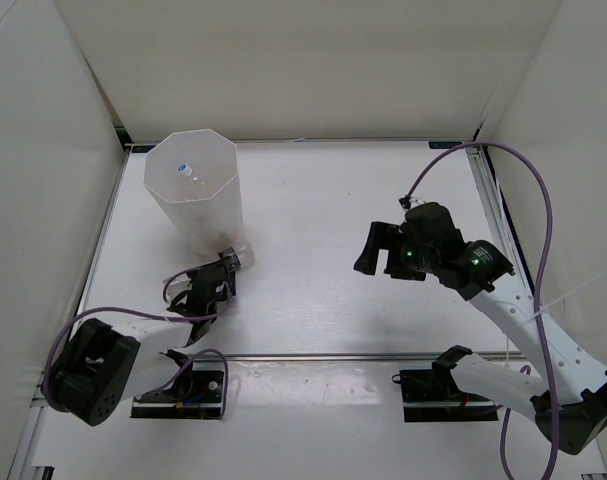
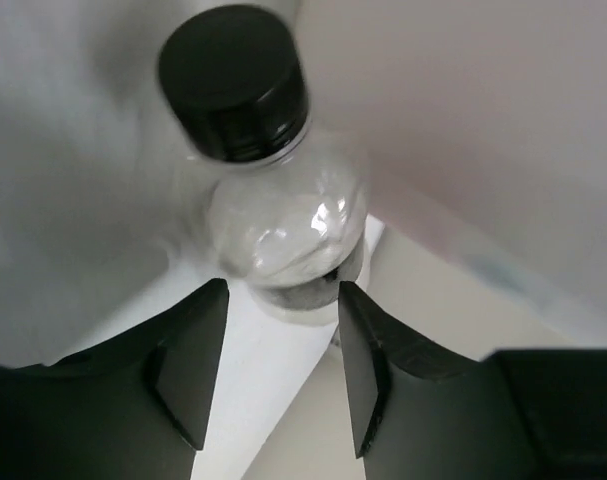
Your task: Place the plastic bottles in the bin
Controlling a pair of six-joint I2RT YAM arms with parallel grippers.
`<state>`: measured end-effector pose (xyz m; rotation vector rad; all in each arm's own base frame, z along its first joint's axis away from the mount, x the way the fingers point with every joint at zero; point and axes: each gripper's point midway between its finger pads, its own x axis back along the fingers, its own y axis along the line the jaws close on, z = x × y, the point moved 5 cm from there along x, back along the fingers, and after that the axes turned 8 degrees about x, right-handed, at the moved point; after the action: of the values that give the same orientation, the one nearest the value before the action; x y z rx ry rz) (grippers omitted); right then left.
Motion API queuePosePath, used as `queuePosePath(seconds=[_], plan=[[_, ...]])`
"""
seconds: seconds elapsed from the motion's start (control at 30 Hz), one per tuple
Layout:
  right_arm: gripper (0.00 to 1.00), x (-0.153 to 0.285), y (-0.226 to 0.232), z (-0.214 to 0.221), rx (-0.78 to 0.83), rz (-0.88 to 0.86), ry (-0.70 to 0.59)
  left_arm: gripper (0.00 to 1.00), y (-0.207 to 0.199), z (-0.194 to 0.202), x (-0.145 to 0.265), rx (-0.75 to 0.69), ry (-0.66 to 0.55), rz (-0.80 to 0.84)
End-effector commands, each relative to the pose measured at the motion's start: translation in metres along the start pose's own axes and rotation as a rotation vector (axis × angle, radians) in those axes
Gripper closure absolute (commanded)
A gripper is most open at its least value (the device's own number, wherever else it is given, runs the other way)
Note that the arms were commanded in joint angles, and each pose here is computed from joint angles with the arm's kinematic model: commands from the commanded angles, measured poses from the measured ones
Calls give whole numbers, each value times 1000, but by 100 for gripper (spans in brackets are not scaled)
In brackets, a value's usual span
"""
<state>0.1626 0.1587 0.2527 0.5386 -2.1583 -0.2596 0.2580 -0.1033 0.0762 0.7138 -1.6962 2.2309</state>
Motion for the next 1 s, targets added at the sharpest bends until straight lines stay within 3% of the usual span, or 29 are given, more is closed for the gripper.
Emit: queuePosePath(seconds=[0.0, 0.1, 0.3, 0.37, 0.4, 0.43, 0.53, 0.77, 0.97], plan=[[0, 0, -1, -2, -16, -3, -34, 42, 12, -5, 9, 13, 29, -53], [0, -6, -2, -1, -15, -7, -41, 46, 18, -11, 21, -74, 41, -82], [0, -21, 1, 2, -25, -39, -7, 54, 16, -24, 43, -95, 45, -59], [0, -27, 3, 3, -26, -44, 14, 44, 14, -31, 46, -103, 27, -32], [0, -30, 2, 3, -27, -40, 22, 35, 15, -33, 47, -99, 23, -21], [0, -29, 5, 1, -27, -52, 25, 17, 12, -35, 48, -86, 18, 10], [0, -32, 9, 1, -16, -78, 54, 0, 16, -41, 47, -74, 0, 25], [0, -26, 11, 1, 26, -110, 43, 0, 30, -52, 41, -152, -24, 47], [0, -16, 9, 5, 30, -113, 17, 0, 16, -47, 33, -176, 2, 119]])
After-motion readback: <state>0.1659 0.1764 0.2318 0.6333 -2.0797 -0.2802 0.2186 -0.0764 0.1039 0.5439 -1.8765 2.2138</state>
